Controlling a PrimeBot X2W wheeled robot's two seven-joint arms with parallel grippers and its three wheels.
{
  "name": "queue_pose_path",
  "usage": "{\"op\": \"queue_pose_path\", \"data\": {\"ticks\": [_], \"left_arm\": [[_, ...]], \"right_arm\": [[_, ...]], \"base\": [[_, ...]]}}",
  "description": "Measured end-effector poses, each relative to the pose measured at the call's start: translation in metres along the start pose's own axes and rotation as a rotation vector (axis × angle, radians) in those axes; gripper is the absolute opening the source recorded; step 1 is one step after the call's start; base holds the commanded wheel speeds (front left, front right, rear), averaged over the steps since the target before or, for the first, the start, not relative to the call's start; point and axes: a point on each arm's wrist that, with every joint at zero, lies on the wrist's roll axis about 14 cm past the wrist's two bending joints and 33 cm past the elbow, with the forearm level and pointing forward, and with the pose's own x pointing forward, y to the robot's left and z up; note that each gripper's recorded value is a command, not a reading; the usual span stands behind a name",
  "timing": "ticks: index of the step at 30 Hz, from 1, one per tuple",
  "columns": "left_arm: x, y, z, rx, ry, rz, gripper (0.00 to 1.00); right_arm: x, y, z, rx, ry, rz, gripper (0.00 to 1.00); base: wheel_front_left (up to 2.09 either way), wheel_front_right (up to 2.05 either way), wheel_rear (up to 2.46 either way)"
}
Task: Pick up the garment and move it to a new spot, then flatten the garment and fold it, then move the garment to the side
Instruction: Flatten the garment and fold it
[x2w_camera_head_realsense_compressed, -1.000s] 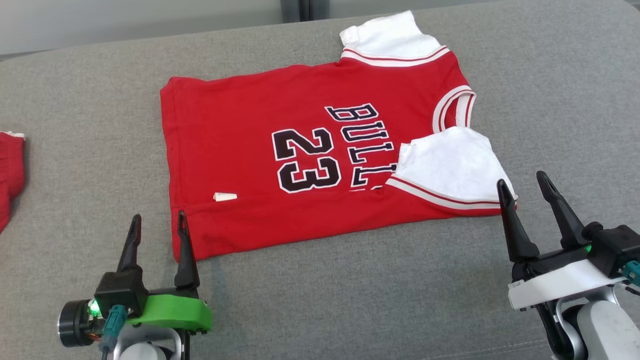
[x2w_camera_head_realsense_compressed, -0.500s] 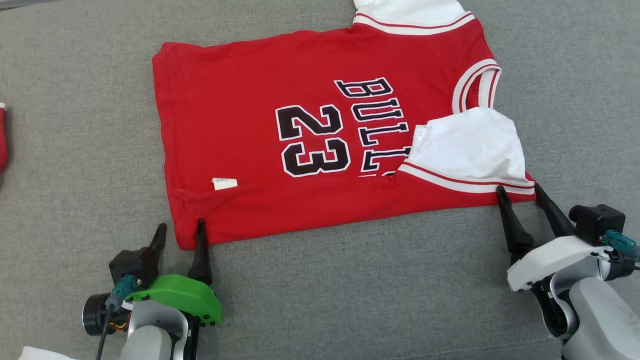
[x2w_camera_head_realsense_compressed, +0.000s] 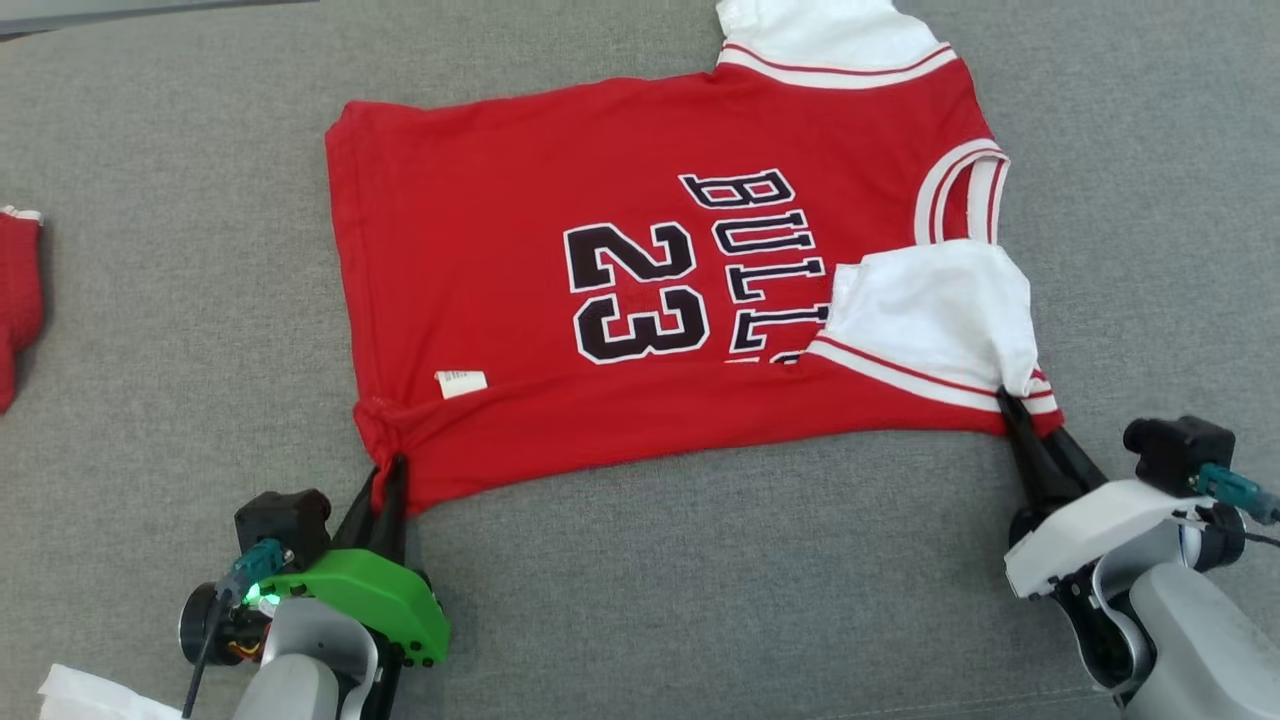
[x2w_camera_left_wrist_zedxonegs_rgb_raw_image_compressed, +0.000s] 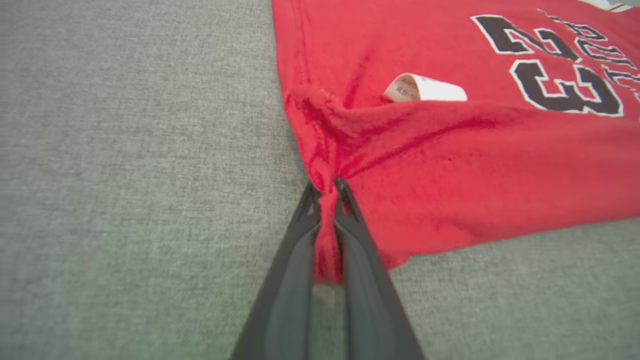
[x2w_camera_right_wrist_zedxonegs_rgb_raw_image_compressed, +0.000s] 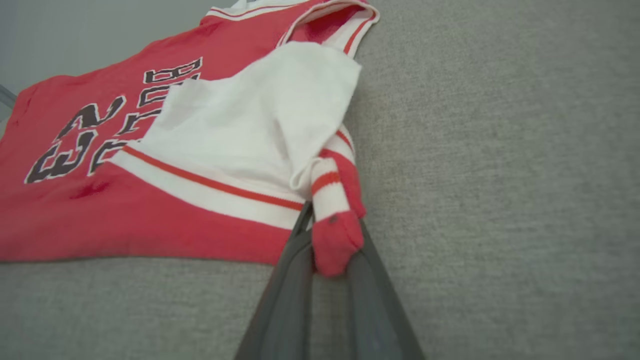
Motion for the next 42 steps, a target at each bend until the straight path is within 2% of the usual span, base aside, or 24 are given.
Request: {"op": "queue_pose_path", "data": {"ticks": [6,13,14,15,16,18,21,27,30,36,42], "left_arm": [[-0.025,0.014,-0.003,0.038,0.027,0.027,0.00],[-0.056,0.023,-0.015,0.043,0.087,0.052,0.00],[-0.059,0.022,-0.016,0.047,0.088,0.052,0.00],[-0.061,0.022,-0.016,0.051,0.084,0.055,0.24],[-0.063,0.022,-0.015,0.055,0.077,0.061,1.00],[-0.064,0.021,-0.013,0.057,0.063,0.067,1.00],[-0.064,0.020,0.009,0.048,-0.056,0.092,1.00],[-0.067,0.005,0.062,0.076,-0.315,0.095,1.00],[-0.072,-0.010,0.091,0.092,-0.429,0.082,1.00],[-0.076,-0.019,0.116,0.115,-0.519,0.062,1.00],[-0.070,-0.016,0.115,0.134,-0.500,0.077,1.00]], "right_arm": [[-0.036,0.000,-0.011,0.034,0.003,-0.019,0.00],[-0.078,0.019,-0.031,0.114,0.016,-0.030,0.00],[-0.082,0.021,-0.033,0.126,0.020,-0.032,0.05],[-0.086,0.024,-0.036,0.137,0.027,-0.035,0.44],[-0.089,0.026,-0.036,0.137,0.027,-0.033,1.00],[-0.090,0.027,-0.028,0.111,-0.004,-0.027,1.00],[-0.089,0.020,0.001,0.021,-0.094,-0.034,1.00],[-0.086,0.027,0.087,-0.136,-0.348,-0.006,1.00],[-0.087,0.036,0.112,-0.175,-0.412,0.014,1.00],[-0.087,0.043,0.131,-0.196,-0.439,0.024,1.00],[-0.083,0.044,0.131,-0.191,-0.427,0.021,1.00]], "base": [[0.00,0.00,0.00],[0.00,0.00,0.00],[0.00,0.00,0.00],[0.00,0.00,0.00],[0.00,0.00,0.00],[0.00,0.00,0.00],[0.00,0.00,0.00],[0.00,0.00,0.00],[0.00,0.00,0.00],[0.00,0.00,0.00],[0.00,0.00,0.00]]}}
